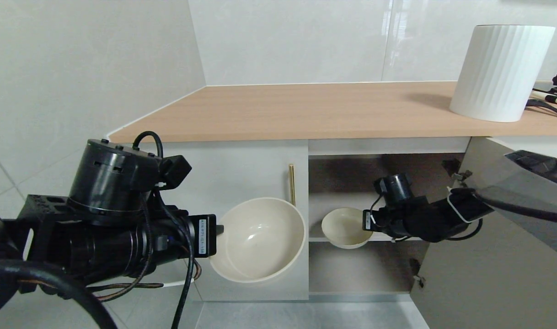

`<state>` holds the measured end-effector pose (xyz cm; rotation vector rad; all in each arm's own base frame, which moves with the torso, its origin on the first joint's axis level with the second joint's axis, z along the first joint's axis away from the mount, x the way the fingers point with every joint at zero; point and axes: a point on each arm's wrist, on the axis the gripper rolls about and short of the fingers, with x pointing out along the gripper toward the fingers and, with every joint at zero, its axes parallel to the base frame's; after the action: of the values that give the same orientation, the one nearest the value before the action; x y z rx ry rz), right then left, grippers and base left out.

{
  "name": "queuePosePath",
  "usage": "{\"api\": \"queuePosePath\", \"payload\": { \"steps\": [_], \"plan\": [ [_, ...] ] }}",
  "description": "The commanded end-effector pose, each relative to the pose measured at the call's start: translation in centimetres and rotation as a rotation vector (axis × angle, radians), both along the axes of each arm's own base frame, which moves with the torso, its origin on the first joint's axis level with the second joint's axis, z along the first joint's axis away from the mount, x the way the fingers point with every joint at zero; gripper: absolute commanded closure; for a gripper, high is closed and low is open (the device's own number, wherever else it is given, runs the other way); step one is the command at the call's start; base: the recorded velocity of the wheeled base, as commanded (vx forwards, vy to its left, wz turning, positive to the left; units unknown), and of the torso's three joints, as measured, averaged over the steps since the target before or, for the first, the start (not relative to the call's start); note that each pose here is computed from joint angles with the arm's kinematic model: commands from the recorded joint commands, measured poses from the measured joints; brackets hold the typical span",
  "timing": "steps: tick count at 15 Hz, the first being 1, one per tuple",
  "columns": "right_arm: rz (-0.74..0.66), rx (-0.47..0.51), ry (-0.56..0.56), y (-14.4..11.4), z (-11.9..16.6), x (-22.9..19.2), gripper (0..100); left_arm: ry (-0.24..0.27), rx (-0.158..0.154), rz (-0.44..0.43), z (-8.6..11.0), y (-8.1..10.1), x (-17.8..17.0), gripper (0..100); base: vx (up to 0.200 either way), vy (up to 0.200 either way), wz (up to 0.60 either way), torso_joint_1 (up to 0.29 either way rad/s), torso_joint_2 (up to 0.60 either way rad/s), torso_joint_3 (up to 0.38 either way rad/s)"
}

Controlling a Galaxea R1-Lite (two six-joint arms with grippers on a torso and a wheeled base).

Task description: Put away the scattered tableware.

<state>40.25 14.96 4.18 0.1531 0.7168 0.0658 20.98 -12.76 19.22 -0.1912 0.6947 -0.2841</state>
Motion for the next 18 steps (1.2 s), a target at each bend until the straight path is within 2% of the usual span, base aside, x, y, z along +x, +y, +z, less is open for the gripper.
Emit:
{"api": "queuePosePath", "payload": {
  "steps": [1,5,10,18],
  "plan": [
    [0.001,-0.042,0.024,-0.6,-2.6,1.5,100,0.002,0.002,0.001,-0.1,0.0,0.1,100,0.0,0.0,0.0,0.0,0.0,0.0],
    [-0.081,-0.079,-0.001,-1.7,-3.9,3.7,100,0.004,0.008,0.007,-0.2,-0.1,0.1,100,0.0,0.0,0.0,0.0,0.0,0.0],
    [-0.133,-0.079,-0.011,-3.3,-4.3,6.2,100,0.001,0.007,0.008,-0.1,0.0,0.1,100,0.0,0.0,0.0,0.0,0.0,0.0],
    [-0.23,-0.125,-0.037,-4.7,-6.3,8.2,100,0.005,0.009,0.007,-0.2,-0.1,0.2,100,0.0,0.0,0.0,0.0,0.0,0.0]
  ]
}}
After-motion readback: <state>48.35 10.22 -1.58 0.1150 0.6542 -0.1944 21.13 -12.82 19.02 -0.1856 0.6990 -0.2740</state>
